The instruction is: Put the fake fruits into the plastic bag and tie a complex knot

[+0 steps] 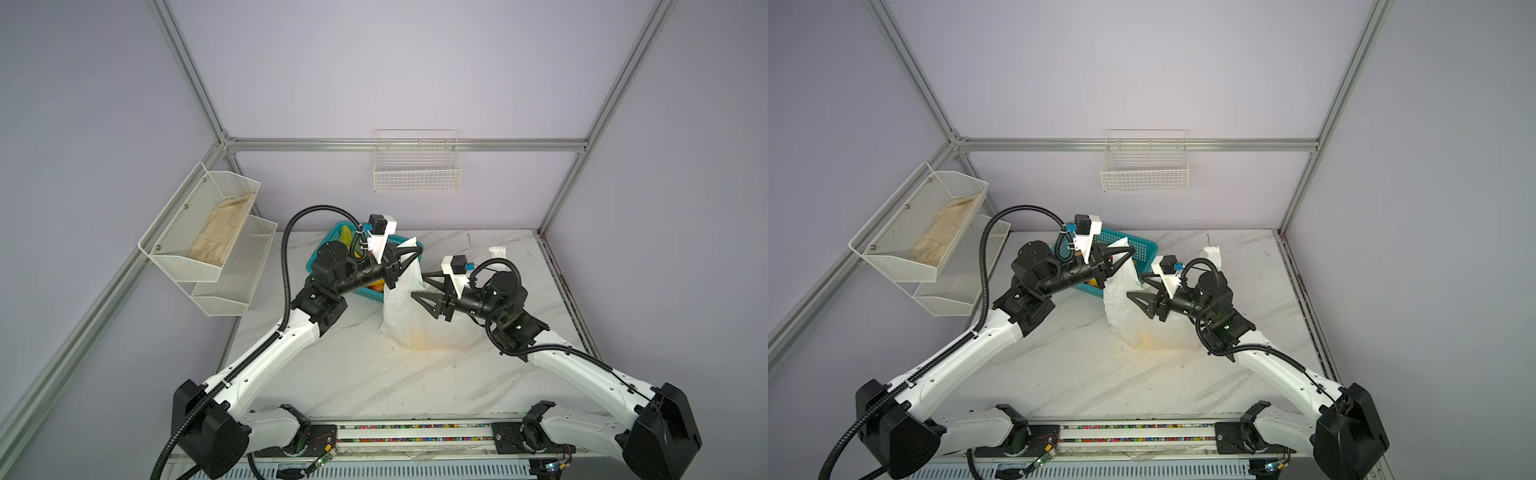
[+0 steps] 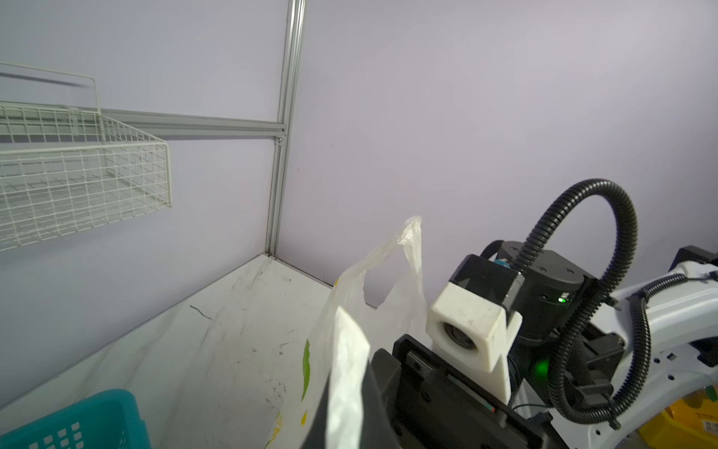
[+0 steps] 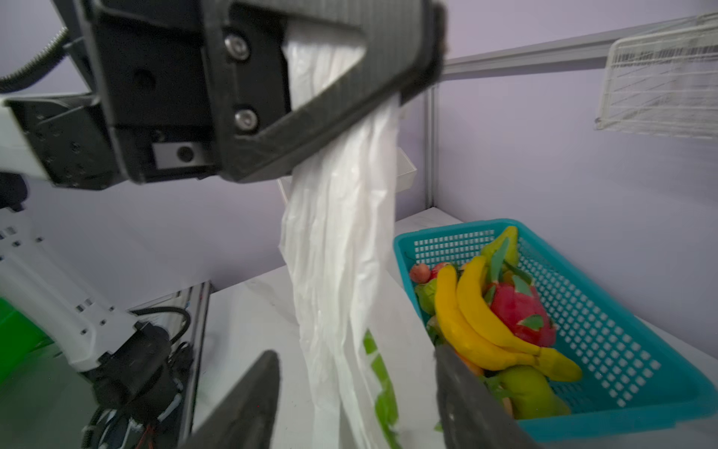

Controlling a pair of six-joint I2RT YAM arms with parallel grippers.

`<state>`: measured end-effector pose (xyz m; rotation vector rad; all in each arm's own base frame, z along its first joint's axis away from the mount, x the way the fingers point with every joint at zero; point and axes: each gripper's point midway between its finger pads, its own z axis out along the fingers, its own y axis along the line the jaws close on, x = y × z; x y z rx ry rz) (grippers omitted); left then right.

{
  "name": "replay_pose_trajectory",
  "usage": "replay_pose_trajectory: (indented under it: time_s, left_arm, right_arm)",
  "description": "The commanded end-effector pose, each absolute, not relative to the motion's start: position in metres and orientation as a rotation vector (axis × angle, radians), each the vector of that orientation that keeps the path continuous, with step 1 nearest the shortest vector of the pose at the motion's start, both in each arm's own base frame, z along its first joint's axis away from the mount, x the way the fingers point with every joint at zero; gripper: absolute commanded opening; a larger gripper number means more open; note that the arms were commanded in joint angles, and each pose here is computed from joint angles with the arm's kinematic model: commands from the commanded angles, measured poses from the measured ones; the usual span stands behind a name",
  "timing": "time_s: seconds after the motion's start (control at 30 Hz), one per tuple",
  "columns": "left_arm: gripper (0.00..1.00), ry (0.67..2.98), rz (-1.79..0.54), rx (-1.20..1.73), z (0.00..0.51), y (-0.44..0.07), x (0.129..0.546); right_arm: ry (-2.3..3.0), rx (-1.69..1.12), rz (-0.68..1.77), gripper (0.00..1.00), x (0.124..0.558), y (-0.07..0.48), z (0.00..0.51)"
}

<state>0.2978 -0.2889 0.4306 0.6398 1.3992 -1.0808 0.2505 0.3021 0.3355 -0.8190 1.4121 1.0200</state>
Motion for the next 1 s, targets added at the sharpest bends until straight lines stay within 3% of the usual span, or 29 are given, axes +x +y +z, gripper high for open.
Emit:
replay_pose_trajectory:
  time_s: [0.0,0.17,0.4,0.8,0.97]
  left_arm:
    - [0.00,1.382,-1.097,0.508,0.438,-0.275,0.301]
    - [0.00,1.403,-1.141,0.455,0.437,-0.274,0.301]
    - [0.00,1.432,-1.168,0.396,0.435,-0.272,0.305]
    - [0.00,1.455,-1.202,0.336,0.434,-0.270,0.308]
    - [0.00,1.460,-1.223,0.288,0.433,-0.267,0.309]
  right_arm:
    - [1.377,-0.669,0.970,0.81,0.255,0.298,0.361]
    - [1.377,-0.523,0.895,0.89,0.255,0.305,0.372]
    - [1.398,-0.352,0.692,0.93,0.262,0.324,0.367]
    - [1.344,-0.124,0.509,0.94,0.288,0.340,0.364]
    - [1.296,-0.054,0.528,0.88,0.298,0.345,0.365]
